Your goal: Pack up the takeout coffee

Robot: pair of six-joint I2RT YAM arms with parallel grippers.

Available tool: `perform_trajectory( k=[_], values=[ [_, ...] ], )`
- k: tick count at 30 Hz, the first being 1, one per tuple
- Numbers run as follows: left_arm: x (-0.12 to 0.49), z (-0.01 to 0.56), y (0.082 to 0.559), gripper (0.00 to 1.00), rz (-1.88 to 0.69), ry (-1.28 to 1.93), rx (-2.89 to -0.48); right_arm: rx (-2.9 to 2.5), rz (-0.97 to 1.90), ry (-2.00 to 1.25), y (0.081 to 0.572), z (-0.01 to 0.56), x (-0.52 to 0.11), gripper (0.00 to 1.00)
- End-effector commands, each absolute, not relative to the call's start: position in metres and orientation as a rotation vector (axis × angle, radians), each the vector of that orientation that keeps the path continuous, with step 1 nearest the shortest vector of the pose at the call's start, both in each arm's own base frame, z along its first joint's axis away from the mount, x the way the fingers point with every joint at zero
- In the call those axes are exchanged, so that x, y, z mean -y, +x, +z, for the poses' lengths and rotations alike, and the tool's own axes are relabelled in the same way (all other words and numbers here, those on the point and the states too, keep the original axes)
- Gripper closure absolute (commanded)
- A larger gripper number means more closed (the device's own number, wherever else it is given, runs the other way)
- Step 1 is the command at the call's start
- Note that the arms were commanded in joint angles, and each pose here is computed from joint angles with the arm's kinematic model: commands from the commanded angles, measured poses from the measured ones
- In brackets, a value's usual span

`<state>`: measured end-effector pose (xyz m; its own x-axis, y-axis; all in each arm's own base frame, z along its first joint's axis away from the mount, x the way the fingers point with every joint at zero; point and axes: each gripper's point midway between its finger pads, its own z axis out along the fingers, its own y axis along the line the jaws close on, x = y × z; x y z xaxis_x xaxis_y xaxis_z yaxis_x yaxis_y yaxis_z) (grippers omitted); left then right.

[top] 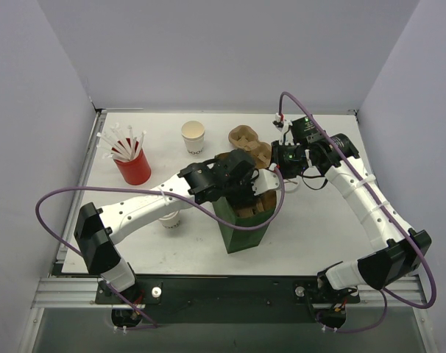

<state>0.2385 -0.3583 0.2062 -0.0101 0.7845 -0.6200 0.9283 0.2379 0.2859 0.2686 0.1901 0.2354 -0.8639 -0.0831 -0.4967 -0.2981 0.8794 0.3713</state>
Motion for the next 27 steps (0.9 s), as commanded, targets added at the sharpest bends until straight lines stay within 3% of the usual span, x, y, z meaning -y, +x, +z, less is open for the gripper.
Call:
perform_trajectory(
  k=[1,13,27],
  values=[
    [0.374,0.196,0.238,0.75,-0.291,1.591,-1.787,-2.485,0.817,-0.347,0.255,0.268,-0.227,1.00],
    [0.372,0.200,0.240,0.70,-0.272,1.583,-1.791,-2.487,0.799,-0.337,0.255,0.268,-0.225,1.00],
    [0.369,0.224,0.241,0.31,-0.264,1.557,-1.774,-2.502,0.779,-0.296,0.257,0.265,-0.222,1.00]
  ],
)
